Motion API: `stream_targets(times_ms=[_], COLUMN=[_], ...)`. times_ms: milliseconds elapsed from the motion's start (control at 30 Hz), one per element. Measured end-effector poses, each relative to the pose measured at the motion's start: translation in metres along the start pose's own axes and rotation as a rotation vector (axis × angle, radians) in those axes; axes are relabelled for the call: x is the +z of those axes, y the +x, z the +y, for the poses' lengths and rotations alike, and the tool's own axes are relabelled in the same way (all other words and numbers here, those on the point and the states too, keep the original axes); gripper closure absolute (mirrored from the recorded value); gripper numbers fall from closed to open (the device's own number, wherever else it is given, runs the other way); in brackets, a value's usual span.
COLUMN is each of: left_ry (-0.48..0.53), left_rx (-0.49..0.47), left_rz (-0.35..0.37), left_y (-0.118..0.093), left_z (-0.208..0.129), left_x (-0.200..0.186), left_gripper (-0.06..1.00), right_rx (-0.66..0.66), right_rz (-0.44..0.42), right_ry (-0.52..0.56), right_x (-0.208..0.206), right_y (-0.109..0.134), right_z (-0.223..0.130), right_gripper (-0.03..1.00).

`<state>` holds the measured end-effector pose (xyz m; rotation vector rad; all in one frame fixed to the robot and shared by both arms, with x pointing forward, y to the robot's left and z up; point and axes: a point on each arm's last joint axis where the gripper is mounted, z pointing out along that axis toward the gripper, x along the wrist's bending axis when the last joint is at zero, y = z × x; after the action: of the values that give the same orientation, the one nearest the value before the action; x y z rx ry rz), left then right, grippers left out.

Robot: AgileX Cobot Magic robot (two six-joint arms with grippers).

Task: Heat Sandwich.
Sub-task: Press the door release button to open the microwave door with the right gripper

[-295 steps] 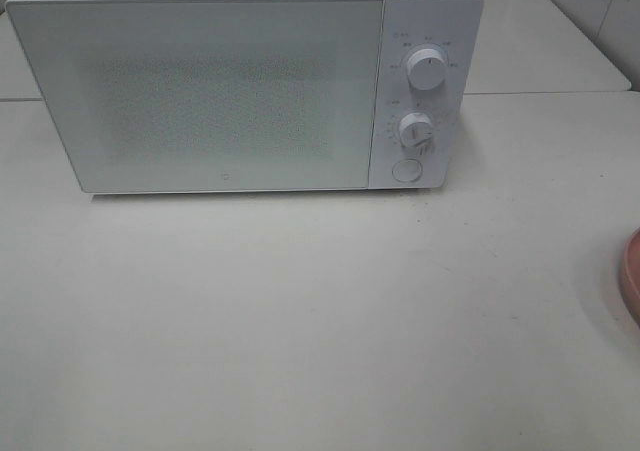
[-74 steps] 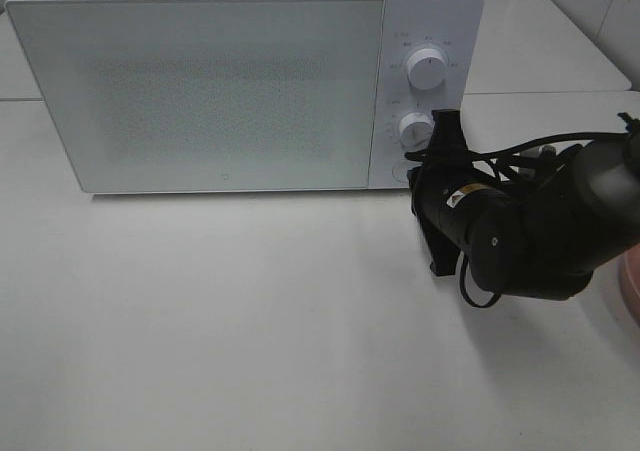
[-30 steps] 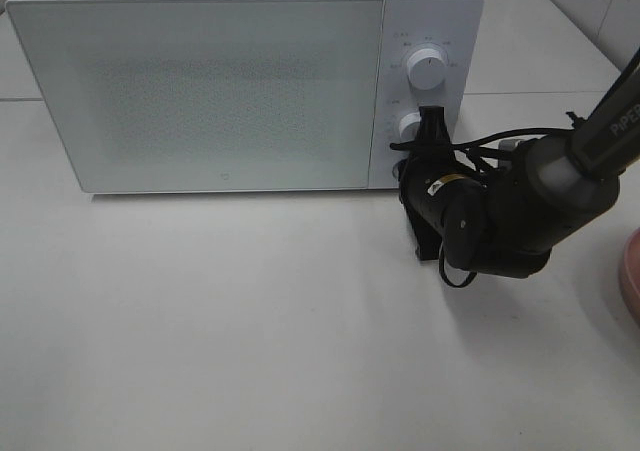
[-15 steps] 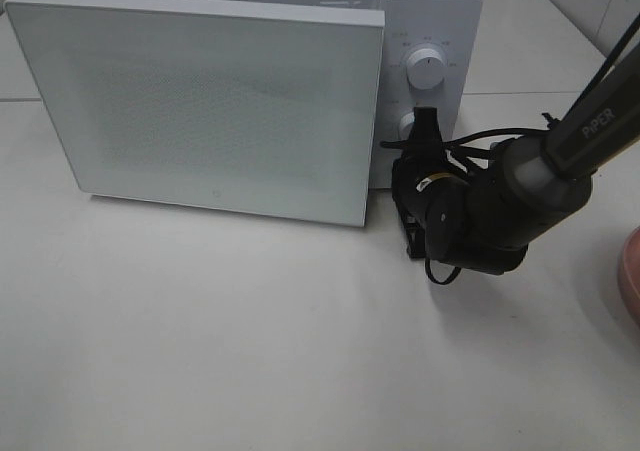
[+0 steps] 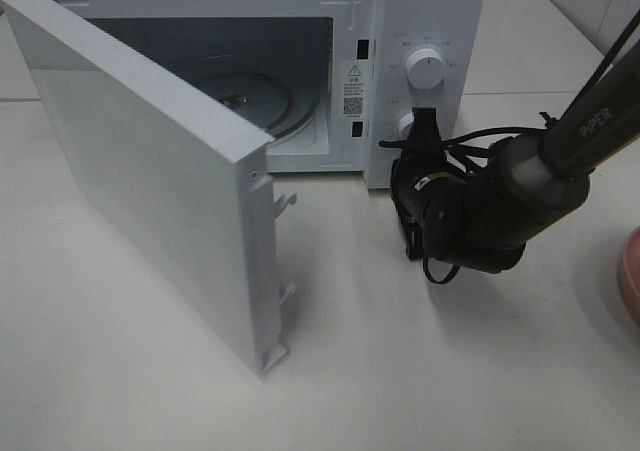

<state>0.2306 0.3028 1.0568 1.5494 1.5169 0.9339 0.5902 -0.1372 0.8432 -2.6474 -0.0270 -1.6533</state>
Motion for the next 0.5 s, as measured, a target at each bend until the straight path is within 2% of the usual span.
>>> stream_targets(times_ms=[367,500], left_ry=[0.0,0.0], left_rx=[0.0,0.0], left_rz=[0.0,0.0], left_y=[0.0,0.0], left_z=[0.0,0.0], left_x=[0.0,0.0], left_gripper=[-0.02,-0.02], right_rx=[0.009,0.028], right_rz=[-0.014,-0.044], right_ry=[0.009,0.02], right_x=[-0.001,-0.003], right_y=[0.0024,0.0053], right_z=[-0.0012,0.0018], right_gripper=[0.96,0.96])
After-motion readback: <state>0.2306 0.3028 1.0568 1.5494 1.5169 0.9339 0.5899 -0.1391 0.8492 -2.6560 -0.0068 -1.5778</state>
